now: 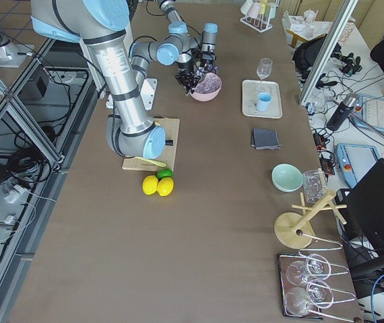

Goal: Put ice in cup with scoop

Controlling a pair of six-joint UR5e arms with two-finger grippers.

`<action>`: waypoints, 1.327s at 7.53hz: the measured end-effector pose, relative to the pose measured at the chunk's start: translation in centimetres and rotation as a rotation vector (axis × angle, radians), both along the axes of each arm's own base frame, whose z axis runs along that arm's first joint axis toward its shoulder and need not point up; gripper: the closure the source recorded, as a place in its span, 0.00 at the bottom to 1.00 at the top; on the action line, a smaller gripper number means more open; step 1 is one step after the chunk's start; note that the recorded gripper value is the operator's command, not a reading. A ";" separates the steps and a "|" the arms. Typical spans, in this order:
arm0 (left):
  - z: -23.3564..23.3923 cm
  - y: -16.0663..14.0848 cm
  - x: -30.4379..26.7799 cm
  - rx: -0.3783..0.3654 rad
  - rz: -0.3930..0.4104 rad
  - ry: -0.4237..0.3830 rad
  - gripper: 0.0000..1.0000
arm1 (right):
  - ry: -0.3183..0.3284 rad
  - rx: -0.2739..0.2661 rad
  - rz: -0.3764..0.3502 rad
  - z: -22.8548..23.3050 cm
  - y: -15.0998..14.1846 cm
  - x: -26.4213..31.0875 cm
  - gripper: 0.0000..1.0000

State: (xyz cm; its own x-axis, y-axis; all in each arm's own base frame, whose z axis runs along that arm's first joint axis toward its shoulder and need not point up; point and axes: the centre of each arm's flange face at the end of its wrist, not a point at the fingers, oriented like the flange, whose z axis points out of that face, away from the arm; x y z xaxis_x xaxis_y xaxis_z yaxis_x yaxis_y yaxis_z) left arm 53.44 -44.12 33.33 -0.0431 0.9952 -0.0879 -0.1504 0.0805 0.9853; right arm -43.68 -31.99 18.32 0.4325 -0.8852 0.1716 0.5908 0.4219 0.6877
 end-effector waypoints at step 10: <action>0.3 -1.4 -13.1 -0.098 -0.130 -0.154 0.02 | 0.080 -0.460 0.135 4.8 -11.9 6.1 1.00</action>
State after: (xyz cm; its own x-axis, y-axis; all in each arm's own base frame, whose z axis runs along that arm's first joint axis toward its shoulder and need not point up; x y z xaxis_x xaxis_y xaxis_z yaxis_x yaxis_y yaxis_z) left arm 40.39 -45.52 33.60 0.1065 0.9779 -0.1798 -0.2803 0.2030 0.9382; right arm -37.63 -43.89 23.13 0.5659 -0.6608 0.4930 0.5538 0.7477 0.3665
